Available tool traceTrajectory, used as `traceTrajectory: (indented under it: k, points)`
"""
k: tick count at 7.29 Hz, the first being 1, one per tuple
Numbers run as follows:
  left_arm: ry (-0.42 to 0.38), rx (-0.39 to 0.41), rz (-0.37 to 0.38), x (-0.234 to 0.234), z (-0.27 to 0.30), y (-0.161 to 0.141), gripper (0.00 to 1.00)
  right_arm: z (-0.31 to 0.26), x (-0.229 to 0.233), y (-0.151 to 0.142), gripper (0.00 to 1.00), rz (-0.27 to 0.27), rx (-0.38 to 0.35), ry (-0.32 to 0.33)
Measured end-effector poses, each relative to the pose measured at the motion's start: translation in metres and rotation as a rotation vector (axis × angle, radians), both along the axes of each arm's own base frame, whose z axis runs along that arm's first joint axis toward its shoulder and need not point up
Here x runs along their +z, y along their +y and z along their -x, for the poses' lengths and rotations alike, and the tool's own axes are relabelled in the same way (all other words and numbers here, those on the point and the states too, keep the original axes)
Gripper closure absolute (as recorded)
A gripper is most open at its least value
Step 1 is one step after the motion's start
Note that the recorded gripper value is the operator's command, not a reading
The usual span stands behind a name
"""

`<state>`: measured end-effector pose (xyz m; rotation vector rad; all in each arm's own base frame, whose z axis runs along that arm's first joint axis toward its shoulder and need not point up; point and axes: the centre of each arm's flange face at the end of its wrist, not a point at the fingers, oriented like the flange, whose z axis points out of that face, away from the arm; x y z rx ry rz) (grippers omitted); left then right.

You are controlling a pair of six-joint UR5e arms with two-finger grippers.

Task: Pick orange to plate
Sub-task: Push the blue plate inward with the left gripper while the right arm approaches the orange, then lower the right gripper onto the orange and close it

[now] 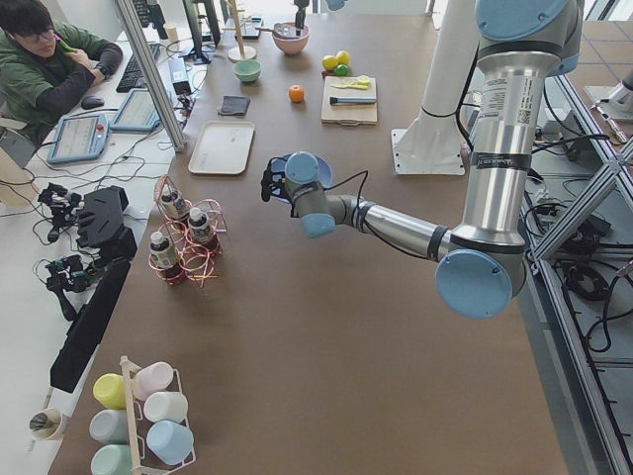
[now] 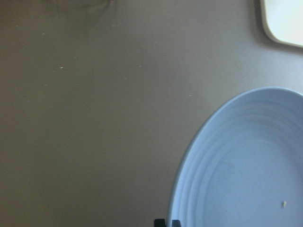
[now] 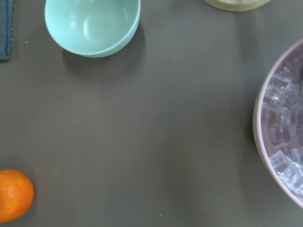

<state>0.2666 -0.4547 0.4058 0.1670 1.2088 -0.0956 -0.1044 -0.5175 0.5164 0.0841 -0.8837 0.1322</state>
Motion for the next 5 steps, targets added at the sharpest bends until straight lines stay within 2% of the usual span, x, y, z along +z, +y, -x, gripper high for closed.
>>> traceTrajectory:
  k: [2, 5]
  points:
    - [-0.014, -0.044, 0.020, -0.051, -0.039, 0.020, 1.00, 0.034, -0.026, -0.014, 0.00, -0.024, -0.013, 0.001]
    - [-0.018, -0.115, 0.022, -0.110, -0.131, 0.051, 1.00, 0.108, -0.084, -0.030, 0.00, -0.040, 0.010, -0.005]
